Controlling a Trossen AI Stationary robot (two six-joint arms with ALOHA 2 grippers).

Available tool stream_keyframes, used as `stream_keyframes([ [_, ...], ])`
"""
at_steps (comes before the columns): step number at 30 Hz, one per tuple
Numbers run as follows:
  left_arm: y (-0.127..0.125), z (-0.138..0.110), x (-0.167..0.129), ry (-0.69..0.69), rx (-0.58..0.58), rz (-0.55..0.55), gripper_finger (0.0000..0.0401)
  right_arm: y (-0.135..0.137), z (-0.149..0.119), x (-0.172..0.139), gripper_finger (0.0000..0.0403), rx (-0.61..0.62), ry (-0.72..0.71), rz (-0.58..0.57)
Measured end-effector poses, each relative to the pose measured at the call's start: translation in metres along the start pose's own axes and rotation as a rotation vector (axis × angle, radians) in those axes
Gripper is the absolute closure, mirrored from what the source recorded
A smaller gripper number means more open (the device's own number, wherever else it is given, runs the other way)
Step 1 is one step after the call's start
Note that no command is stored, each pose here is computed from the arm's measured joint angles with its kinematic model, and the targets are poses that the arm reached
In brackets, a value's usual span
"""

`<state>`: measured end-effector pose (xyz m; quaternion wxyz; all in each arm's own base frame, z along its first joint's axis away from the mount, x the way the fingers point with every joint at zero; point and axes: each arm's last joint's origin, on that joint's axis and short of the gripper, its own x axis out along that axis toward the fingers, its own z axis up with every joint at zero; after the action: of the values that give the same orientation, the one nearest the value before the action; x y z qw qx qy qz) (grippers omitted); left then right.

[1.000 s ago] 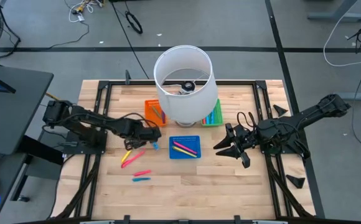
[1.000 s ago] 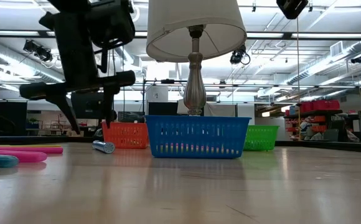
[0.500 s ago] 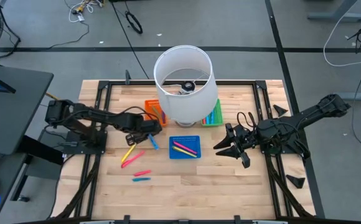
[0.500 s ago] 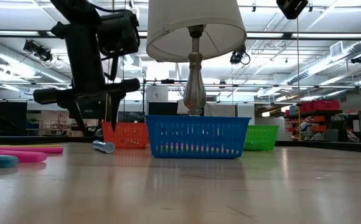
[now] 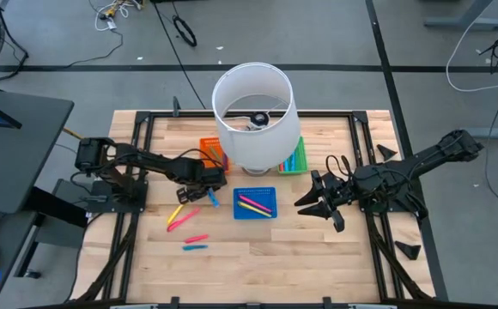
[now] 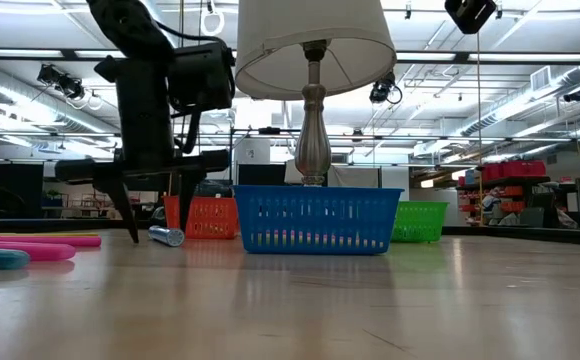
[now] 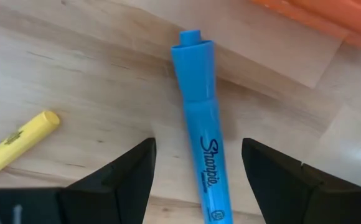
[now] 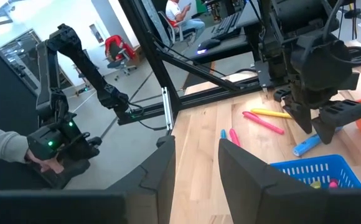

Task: Pick & Place Markers
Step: Put the blue large highlighter pen into the green bin

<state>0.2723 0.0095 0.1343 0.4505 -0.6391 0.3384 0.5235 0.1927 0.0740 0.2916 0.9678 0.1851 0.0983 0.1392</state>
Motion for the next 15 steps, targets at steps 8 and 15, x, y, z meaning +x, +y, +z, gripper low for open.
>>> stream_keyframes([
  [8, 0.0047, -0.0014, 0.0005, 0.014, 0.05, 0.047, 0.019, -0.0001, -0.0002, -0.0001, 0.0279, 0.0, 0.002, -0.001],
  [15, 0.0075, -0.004, 0.0008, 0.029, 0.087, 0.068, 0.0267, -0.0002, -0.0003, 0.0, 0.0279, 0.0, 0.003, -0.002],
])
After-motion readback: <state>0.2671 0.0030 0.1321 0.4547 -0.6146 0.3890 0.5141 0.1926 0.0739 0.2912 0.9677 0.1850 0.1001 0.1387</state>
